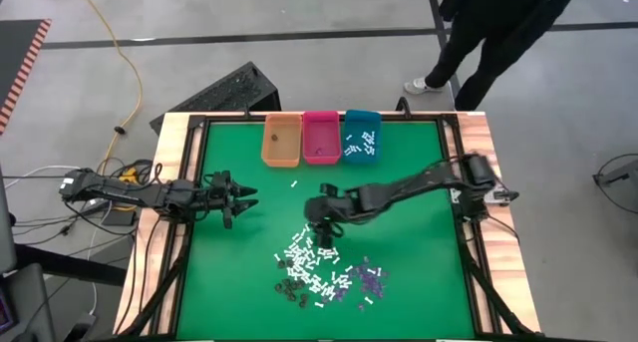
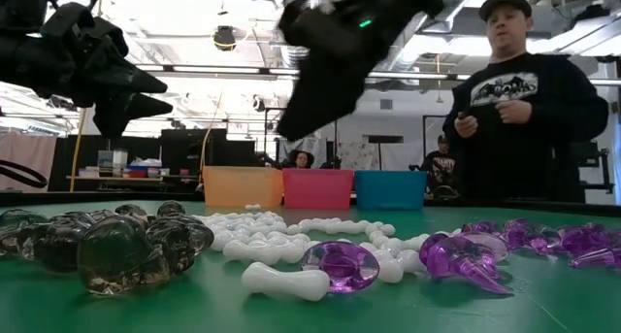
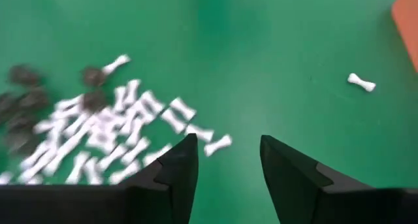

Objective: Sort Halloween decoration
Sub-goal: Put the white bone toy into the blue bin

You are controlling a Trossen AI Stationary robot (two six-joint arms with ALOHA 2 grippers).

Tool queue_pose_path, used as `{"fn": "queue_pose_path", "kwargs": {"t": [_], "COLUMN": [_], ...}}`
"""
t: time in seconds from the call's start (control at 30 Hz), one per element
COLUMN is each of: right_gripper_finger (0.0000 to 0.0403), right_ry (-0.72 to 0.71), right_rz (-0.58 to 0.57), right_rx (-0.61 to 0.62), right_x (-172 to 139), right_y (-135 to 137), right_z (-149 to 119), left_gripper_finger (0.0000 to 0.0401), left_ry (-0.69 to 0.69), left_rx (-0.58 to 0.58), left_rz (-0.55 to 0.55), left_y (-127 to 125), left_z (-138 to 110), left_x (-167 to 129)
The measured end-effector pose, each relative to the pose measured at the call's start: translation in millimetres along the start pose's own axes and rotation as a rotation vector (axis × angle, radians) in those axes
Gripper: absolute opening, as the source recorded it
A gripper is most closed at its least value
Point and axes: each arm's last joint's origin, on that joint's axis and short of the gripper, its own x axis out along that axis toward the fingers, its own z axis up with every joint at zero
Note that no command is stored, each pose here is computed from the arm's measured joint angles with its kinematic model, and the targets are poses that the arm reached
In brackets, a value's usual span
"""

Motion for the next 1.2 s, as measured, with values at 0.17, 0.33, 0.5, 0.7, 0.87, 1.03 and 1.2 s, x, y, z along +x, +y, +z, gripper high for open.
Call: {"fn": "queue_pose_path", "kwargs": {"t": [0.17,0.33,0.5,0.7,0.87,1.03,1.2], "right_gripper_finger": [0.0193,0.0192,0.0192,0.0192,0.0192,0.0185,0.0141], "right_ry": [0.137,0.21,0.247,0.274,0.3,0.307,0.312], "right_rz": [-0.046,-0.074,-0.061,-0.11,-0.135,-0.14,-0.145], "right_rx": [0.085,0.216,0.308,0.304,0.314,0.312,0.31], "right_x": [33.1,52.0,64.8,69.6,71.6,74.5,74.6], "right_y": [-2.8,1.2,3.0,-1.0,-5.4,-4.9,-5.6], "right_z": [9.1,11.7,6.6,0.9,-2.8,-5.5,-6.3], "left_gripper_finger": [0.0179,0.0179,0.0179,0.0179,0.0179,0.0179,0.0179], "left_ry": [0.011,0.029,0.035,0.04,0.049,0.05,0.05], "left_rx": [-0.009,-0.002,-0.001,0.002,0.004,0.005,0.006], "left_rz": [0.005,0.013,0.015,0.017,0.02,0.022,0.022], "left_y": [0.5,1.4,1.6,1.8,2.2,2.2,2.3], "left_z": [-1.1,-3.0,-3.6,-4.1,-4.9,-5.0,-5.1], "left_x": [0.0,-0.1,-0.1,-0.1,-0.1,-0.1,-0.1]}}
